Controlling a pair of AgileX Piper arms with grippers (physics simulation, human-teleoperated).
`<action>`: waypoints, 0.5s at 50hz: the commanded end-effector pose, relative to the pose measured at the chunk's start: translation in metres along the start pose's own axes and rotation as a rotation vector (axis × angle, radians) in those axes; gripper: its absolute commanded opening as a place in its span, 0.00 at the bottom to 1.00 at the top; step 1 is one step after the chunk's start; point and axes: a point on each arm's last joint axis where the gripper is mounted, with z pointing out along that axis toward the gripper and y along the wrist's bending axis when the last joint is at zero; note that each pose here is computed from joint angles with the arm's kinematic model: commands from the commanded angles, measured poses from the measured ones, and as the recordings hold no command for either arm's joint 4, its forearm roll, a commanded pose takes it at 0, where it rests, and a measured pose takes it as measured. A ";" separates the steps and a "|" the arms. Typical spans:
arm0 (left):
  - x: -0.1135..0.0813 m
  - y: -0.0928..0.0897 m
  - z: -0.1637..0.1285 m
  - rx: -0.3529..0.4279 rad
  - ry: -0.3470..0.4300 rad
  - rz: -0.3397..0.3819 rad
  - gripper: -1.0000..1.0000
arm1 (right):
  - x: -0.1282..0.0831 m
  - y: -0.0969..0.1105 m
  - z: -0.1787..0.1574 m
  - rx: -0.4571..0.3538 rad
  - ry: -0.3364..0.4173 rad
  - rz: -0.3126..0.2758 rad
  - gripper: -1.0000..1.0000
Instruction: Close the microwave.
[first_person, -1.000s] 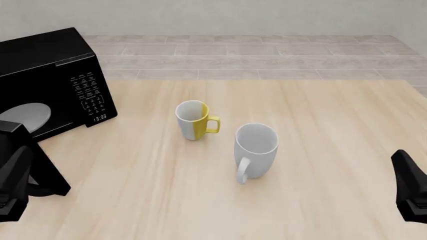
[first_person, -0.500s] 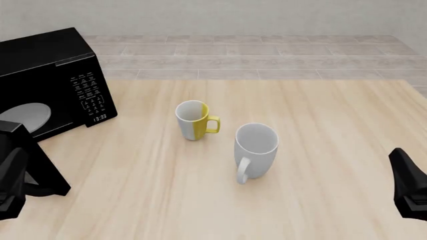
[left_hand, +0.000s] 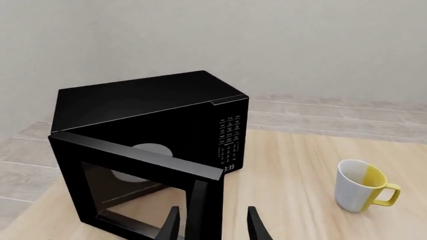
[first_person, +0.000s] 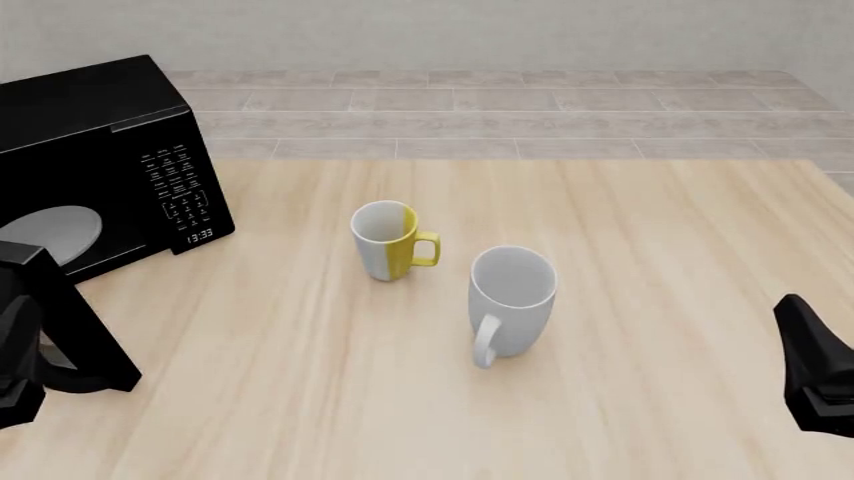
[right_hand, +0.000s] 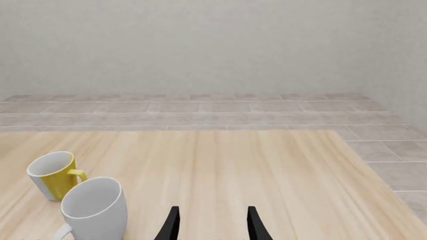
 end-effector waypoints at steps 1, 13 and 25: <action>0.002 0.003 0.025 -0.032 0.045 0.022 1.00 | 0.001 0.000 0.000 0.001 0.008 0.003 1.00; 0.013 0.002 0.064 -0.014 0.095 0.031 1.00 | 0.002 0.000 -0.002 0.007 0.013 0.008 1.00; 0.022 0.001 0.079 -0.005 0.128 0.030 1.00 | 0.002 -0.001 -0.002 0.012 0.017 0.010 1.00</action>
